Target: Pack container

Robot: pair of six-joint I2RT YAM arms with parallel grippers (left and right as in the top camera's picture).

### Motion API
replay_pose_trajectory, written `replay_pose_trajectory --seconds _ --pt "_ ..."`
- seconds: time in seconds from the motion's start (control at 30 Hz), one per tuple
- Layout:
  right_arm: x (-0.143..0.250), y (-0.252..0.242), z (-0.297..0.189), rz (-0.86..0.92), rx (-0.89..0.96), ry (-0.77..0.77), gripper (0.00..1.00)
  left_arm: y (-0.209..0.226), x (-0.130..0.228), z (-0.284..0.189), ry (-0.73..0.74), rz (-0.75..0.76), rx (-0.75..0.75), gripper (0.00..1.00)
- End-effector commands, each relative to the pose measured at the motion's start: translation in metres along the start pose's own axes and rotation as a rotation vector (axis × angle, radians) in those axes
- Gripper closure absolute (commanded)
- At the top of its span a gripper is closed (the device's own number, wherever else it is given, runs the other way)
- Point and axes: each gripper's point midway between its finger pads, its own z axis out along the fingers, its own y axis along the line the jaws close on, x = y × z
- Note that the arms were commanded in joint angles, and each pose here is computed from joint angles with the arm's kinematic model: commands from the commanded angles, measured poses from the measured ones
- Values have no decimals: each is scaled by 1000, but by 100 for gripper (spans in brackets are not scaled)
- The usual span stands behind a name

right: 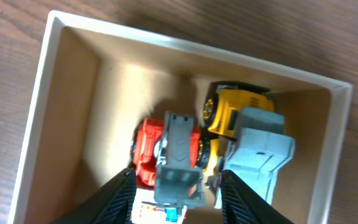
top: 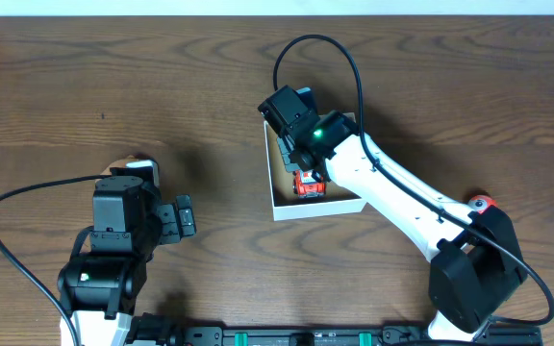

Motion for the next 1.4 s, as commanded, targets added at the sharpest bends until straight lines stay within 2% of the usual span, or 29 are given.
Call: replay_pose_trajectory --seconds 0.0,0.2,0.3,0.6,0.87,1.17,1.27,1.37 --pt "-5 7 -11 -18 -60 -9 59 -1 -8 -6 -22 -6 4 2" --pt "10 15 -10 -45 -114 50 76 -1 -8 -6 -22 -6 4 2" --pt "18 16 -7 -49 -112 76 80 -1 -8 -6 -22 -6 4 2" --pt "42 12 6 -38 -88 137 81 -1 -8 -6 -22 -6 4 2" --pt "43 12 8 -39 -87 139 80 -1 -8 -6 -22 -6 4 2" --pt "6 21 0 -68 -120 10 78 -1 -8 -6 -21 -6 4 2" --pt "-7 27 -10 -127 -156 -25 78 -1 -8 -6 -22 -6 4 2" --pt "-4 38 -15 -185 -220 -12 78 -1 -8 -6 -21 -6 4 2"
